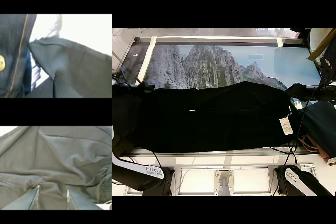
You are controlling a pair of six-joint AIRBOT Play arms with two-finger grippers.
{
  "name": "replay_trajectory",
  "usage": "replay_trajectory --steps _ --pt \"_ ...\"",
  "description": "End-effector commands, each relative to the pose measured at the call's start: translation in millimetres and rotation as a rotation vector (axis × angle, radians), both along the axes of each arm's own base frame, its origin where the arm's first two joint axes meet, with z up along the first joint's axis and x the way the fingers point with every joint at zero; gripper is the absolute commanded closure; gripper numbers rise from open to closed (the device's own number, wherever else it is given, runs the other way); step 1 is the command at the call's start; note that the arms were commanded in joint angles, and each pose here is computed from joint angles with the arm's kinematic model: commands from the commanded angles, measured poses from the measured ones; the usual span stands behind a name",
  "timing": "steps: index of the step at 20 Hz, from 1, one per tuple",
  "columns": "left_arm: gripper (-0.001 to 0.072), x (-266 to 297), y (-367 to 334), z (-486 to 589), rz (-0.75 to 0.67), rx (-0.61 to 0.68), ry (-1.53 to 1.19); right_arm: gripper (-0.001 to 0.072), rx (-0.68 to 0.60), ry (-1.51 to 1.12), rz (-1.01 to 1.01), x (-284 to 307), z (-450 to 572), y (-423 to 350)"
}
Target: Fold the clothes and pants, and hang the long-sleeved shirts on hangers.
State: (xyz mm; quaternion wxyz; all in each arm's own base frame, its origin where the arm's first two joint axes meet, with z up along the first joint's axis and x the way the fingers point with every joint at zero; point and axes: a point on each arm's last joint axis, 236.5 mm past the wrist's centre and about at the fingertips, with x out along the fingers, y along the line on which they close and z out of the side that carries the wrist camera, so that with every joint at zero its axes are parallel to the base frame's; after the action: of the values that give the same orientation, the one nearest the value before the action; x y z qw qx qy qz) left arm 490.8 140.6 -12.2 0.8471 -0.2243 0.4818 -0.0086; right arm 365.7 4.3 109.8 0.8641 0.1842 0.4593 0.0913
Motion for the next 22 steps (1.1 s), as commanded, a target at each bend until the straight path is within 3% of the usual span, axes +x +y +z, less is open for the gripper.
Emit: replay_trajectory --steps 1,7,11,15,16,18,19,22 --pt "0.0699 27.2 20.0 74.3 0.017 0.093 -0.167 0.0325 -0.026 0.009 -0.001 -1.2 -3.3 -4.6" --pt "0.07 23.6 57.7 80.9 0.09 0.153 -0.161 0.0325 -0.031 0.008 -0.002 -1.0 -3.5 -5.6" --pt "0.07 50.1 77.0 68.4 0.229 0.138 -0.217 0.0325 -0.034 -0.007 -0.011 2.3 -1.8 -7.5" --pt "0.0699 72.3 59.7 38.6 0.216 0.13 -0.212 0.0325 -0.036 -0.039 -0.033 11.4 1.1 -11.3" --pt "0.0645 77.1 57.7 34.3 0.217 0.133 -0.218 0.0325 -0.034 -0.036 -0.032 11.3 0.2 -10.9" --pt "0.0161 82.2 61.2 38.9 0.279 0.102 -0.237 0.0326 -0.036 -0.021 -0.027 9.7 -3.2 -11.0" --pt "0.0094 80.3 67.5 47.0 0.301 0.095 -0.244 0.0325 -0.046 -0.019 -0.028 9.3 -4.2 -13.0" --pt "0.01 41.5 102.6 83.6 0.323 0.148 -0.221 0.0325 -0.127 0.042 -0.025 -3.9 -15.8 -28.3"
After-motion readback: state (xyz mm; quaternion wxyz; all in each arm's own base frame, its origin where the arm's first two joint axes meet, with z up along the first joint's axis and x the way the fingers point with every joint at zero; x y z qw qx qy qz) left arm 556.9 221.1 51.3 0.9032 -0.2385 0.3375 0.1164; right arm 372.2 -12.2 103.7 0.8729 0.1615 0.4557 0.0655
